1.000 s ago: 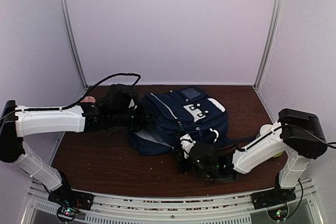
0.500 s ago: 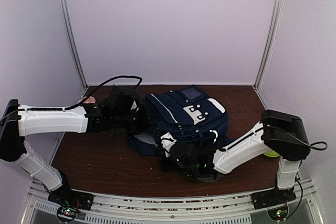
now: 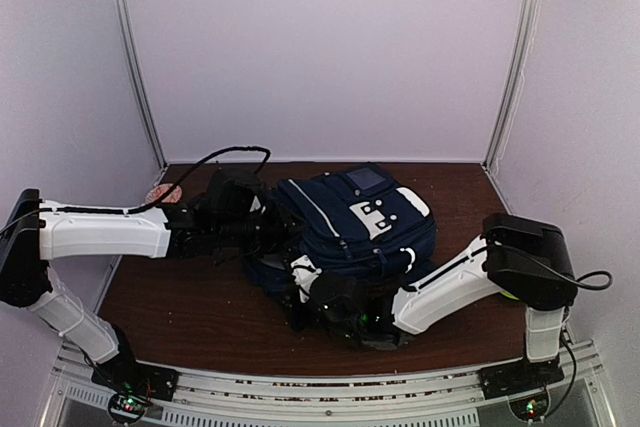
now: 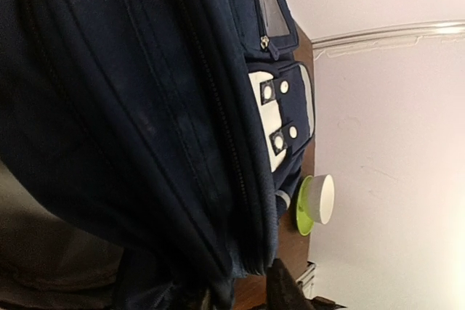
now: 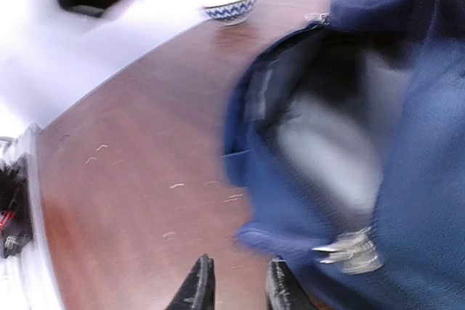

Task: Pack the student bag
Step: Zip the student bag at the center of the board.

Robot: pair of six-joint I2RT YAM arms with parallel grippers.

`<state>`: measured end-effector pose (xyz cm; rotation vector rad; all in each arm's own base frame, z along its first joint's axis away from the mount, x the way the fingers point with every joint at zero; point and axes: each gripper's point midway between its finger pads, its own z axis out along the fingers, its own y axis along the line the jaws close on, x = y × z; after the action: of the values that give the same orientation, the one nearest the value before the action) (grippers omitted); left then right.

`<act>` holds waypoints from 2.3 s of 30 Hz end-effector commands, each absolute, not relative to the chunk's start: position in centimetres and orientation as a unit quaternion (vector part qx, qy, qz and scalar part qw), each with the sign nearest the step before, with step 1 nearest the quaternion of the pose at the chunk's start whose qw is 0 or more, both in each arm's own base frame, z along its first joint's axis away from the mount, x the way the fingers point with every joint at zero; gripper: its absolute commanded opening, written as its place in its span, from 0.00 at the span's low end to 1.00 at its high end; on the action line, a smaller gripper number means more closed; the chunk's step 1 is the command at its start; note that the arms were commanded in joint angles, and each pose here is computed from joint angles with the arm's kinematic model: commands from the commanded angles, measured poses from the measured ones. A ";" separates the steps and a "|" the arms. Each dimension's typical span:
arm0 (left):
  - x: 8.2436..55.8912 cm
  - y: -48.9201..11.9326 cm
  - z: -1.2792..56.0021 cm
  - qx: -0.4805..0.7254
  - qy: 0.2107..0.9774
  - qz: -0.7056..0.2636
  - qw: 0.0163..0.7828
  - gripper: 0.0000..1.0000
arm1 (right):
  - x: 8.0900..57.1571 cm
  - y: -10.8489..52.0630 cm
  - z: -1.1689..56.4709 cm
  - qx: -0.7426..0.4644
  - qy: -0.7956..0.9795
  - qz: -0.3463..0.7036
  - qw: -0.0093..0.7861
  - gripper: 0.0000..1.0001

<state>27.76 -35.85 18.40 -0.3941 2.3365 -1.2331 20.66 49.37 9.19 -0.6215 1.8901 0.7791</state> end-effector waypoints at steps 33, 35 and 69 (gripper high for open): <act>17.4 -30.5 15.2 0.250 0.860 -0.161 0.415 0.97 | 19.5 33.1 19.1 -0.157 0.788 0.335 0.491 0.56; 17.9 -30.9 14.1 0.232 0.869 -0.148 0.412 0.98 | 19.6 32.7 18.9 -0.149 0.790 0.334 0.493 0.56; 20.9 -34.9 7.3 0.161 0.900 -0.125 0.386 0.65 | 19.2 30.4 20.9 -0.118 0.771 0.358 0.513 0.56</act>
<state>20.05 -34.20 6.84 0.4422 2.3301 -0.2842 19.12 30.98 20.86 -0.3057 1.8589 0.8627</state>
